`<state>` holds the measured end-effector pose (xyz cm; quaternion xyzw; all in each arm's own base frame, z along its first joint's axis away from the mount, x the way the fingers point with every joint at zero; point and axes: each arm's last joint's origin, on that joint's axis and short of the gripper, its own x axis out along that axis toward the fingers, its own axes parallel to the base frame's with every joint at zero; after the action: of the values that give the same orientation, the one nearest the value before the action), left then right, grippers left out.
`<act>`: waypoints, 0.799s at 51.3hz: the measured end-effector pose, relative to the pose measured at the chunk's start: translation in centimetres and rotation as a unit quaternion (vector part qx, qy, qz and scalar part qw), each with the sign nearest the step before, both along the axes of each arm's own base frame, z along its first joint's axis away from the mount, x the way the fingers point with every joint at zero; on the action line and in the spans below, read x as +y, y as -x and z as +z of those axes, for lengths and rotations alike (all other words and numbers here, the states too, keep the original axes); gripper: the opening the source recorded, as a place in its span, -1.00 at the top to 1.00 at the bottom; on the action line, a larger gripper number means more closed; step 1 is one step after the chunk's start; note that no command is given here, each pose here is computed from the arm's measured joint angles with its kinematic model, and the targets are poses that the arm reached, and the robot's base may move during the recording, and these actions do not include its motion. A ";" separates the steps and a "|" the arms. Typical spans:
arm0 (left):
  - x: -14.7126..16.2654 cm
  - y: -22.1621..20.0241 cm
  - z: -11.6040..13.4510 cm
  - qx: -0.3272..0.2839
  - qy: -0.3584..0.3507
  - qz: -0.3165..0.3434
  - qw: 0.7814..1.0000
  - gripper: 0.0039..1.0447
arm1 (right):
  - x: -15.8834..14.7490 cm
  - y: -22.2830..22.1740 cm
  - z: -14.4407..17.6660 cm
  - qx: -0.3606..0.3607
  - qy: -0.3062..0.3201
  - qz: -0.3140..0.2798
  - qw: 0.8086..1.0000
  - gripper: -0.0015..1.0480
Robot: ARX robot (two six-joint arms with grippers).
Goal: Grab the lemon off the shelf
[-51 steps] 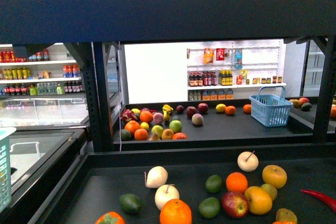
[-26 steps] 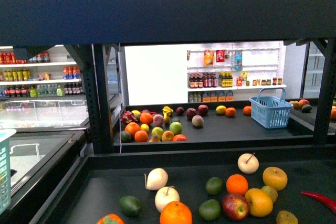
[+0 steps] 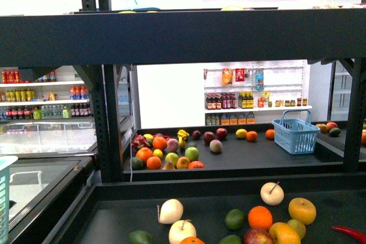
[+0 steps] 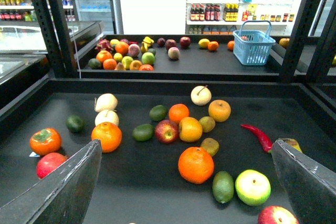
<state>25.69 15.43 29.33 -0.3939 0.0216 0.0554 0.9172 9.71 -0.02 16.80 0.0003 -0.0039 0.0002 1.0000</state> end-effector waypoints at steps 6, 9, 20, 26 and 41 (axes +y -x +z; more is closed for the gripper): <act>-4.8 3.7 2.5 0.028 -0.167 -0.045 0.985 -0.85 | 0.0 0.0 0.0 0.000 0.000 0.000 1.000 -0.86; -7.4 6.0 3.8 0.021 -0.238 -0.072 0.968 -0.85 | 0.0 0.0 0.0 0.000 0.000 0.000 1.000 -0.86; -15.1 14.6 6.6 -0.026 -0.340 -0.062 0.938 -0.82 | 0.0 0.0 0.0 0.000 0.000 0.000 1.000 -0.86; -18.0 16.1 3.1 -0.034 -0.373 -0.033 0.927 -0.25 | 0.0 0.0 0.0 0.000 0.000 0.000 1.000 -0.86; -17.4 15.9 -5.0 -0.024 -0.386 -0.061 0.920 0.97 | 0.0 0.0 0.0 0.000 0.000 0.000 1.000 -0.86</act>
<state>9.77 -1.98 24.30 -0.0087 0.0001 -0.0059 0.9999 9.71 -0.02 16.80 0.0003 -0.0039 0.0002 1.0000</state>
